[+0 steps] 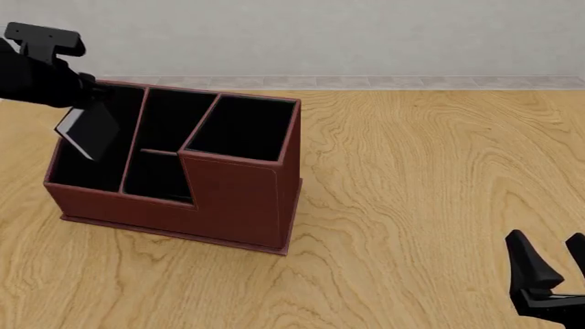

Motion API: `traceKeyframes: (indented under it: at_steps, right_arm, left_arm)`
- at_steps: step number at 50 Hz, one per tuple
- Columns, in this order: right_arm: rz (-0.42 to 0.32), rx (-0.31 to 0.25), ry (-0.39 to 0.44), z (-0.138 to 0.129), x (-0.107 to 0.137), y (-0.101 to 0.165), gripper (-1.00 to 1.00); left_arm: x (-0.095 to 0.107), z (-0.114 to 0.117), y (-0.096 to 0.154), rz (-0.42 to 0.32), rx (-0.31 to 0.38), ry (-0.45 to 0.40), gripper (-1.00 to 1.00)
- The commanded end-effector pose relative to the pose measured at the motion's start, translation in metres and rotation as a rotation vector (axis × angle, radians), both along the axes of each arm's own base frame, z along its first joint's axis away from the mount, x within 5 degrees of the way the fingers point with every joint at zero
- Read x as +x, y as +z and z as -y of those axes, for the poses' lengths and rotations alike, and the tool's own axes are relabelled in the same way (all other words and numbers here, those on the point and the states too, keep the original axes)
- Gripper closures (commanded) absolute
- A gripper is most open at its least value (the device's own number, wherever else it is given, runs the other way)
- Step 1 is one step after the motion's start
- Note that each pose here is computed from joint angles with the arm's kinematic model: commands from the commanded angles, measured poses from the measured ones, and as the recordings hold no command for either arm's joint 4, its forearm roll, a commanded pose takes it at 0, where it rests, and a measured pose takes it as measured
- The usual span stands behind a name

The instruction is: Pick up the book and place it in the left compartment of the caddy.

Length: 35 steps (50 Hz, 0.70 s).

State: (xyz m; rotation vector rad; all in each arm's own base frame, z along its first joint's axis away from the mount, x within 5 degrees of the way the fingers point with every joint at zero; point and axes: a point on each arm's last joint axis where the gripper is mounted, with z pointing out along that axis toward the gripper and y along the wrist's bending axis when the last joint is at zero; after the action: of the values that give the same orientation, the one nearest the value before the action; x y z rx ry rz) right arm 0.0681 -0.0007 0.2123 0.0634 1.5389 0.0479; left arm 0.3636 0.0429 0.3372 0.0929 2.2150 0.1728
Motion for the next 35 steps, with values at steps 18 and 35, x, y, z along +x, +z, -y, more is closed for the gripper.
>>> traceKeyframes:
  at_steps: [18,35]
  right_arm:
    - [0.004,0.006,-0.008,0.001,-0.001,0.0,-1.0]
    - [0.005,0.011,-0.01,0.001,-0.001,0.0,-1.0]
  left_arm:
    - [0.017,-0.002,-0.026,-0.025,0.01,-0.006,1.0]
    - [0.022,-0.01,-0.04,-0.043,0.024,0.0,1.0]
